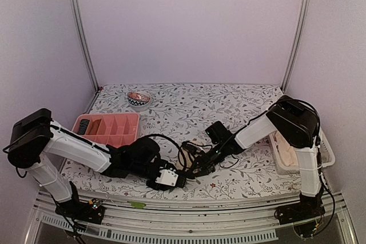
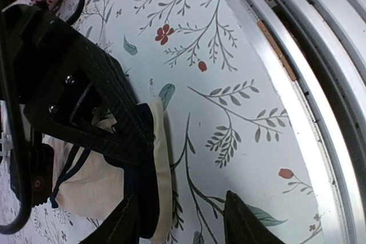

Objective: Roll the underwear
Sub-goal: Roll the underwear at the center of the board.

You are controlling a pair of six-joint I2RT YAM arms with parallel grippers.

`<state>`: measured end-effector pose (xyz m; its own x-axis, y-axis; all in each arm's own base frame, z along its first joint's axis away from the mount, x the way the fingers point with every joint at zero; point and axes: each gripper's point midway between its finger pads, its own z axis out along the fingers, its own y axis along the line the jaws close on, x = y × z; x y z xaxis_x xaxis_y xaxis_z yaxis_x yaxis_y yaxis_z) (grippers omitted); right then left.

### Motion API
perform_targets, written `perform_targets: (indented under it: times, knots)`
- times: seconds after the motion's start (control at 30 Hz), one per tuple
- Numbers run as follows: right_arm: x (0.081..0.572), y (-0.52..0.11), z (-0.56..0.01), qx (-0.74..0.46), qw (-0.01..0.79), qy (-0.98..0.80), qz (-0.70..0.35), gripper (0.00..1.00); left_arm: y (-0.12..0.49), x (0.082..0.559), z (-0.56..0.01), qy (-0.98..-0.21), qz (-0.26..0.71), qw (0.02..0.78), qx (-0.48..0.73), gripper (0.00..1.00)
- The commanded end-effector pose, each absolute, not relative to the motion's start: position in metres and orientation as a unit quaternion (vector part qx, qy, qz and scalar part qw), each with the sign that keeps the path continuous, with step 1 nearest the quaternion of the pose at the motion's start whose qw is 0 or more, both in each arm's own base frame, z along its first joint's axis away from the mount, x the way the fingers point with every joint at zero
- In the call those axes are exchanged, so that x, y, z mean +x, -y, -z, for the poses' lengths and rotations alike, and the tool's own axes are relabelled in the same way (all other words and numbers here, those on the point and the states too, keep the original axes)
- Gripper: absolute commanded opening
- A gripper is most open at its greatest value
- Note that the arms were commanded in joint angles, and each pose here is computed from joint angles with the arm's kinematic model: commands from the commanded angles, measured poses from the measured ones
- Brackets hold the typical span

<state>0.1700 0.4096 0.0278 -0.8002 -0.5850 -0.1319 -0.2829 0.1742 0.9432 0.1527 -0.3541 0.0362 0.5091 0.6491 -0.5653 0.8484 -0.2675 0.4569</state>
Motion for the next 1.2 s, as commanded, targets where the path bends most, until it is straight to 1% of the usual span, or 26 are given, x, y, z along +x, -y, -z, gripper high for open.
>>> perform_targets:
  times: [0.0,0.07,0.1,0.23,0.3,0.33,0.4,0.5,0.53,0.63,0.73,0.83,0.87,0.93,1.07,1.17]
  knots:
    - [0.162,-0.4,0.01,0.258,0.161,0.783,0.542,0.0,0.37,0.165,-0.03,-0.468,0.097,0.39,0.787,0.49]
    - [0.162,-0.4,0.009,0.259,0.16,0.783,0.542,0.0,0.372,0.171,-0.024,-0.475,0.089,0.387,0.785,0.45]
    - [0.161,-0.4,0.009,0.259,0.16,0.783,0.542,0.0,0.372,0.171,-0.021,-0.476,0.086,0.384,0.786,0.41]
    - [0.165,-0.401,0.004,0.266,0.144,0.784,0.542,0.0,0.365,0.172,-0.007,-0.501,0.086,0.347,0.789,0.18]
    - [0.171,-0.402,-0.004,0.27,0.126,0.785,0.543,0.0,0.36,0.173,-0.005,-0.521,0.099,0.326,0.782,0.09]
    - [0.175,-0.402,-0.01,0.273,0.115,0.785,0.545,0.04,0.357,0.171,-0.004,-0.528,0.107,0.316,0.781,0.06]
    - [0.185,-0.403,-0.026,0.277,0.087,0.784,0.548,0.16,0.352,0.166,-0.003,-0.537,0.123,0.293,0.781,0.0]
    - [0.204,-0.397,-0.052,0.279,0.03,0.791,0.544,0.35,0.348,0.16,-0.005,-0.543,0.153,0.264,0.782,0.0]
    - [0.208,-0.391,-0.057,0.279,0.007,0.796,0.537,0.38,0.347,0.159,-0.006,-0.549,0.163,0.254,0.779,0.0]
    - [0.221,-0.366,-0.069,0.287,-0.071,0.812,0.504,0.41,0.347,0.152,-0.012,-0.566,0.216,0.202,0.769,0.0]
    - [0.221,-0.342,-0.081,0.309,-0.152,0.819,0.459,0.42,0.347,0.151,-0.014,-0.598,0.27,0.134,0.743,0.0]
    - [0.21,-0.321,-0.089,0.327,-0.209,0.819,0.423,0.45,0.356,0.158,-0.023,-0.625,0.328,0.072,0.705,0.0]
    - [0.207,-0.318,-0.093,0.339,-0.23,0.815,0.409,0.47,0.354,0.159,-0.015,-0.638,0.341,0.04,0.69,0.0]
    - [0.199,-0.314,-0.1,0.363,-0.268,0.807,0.38,0.48,0.355,0.163,-0.016,-0.65,0.371,-0.001,0.663,0.0]
    - [0.185,-0.32,-0.101,0.41,-0.306,0.791,0.335,0.49,0.355,0.169,-0.011,-0.67,0.413,-0.084,0.612,0.0]
    - [0.178,-0.335,-0.096,0.451,-0.32,0.776,0.304,0.49,0.352,0.171,-0.007,-0.681,0.431,-0.125,0.579,0.0]
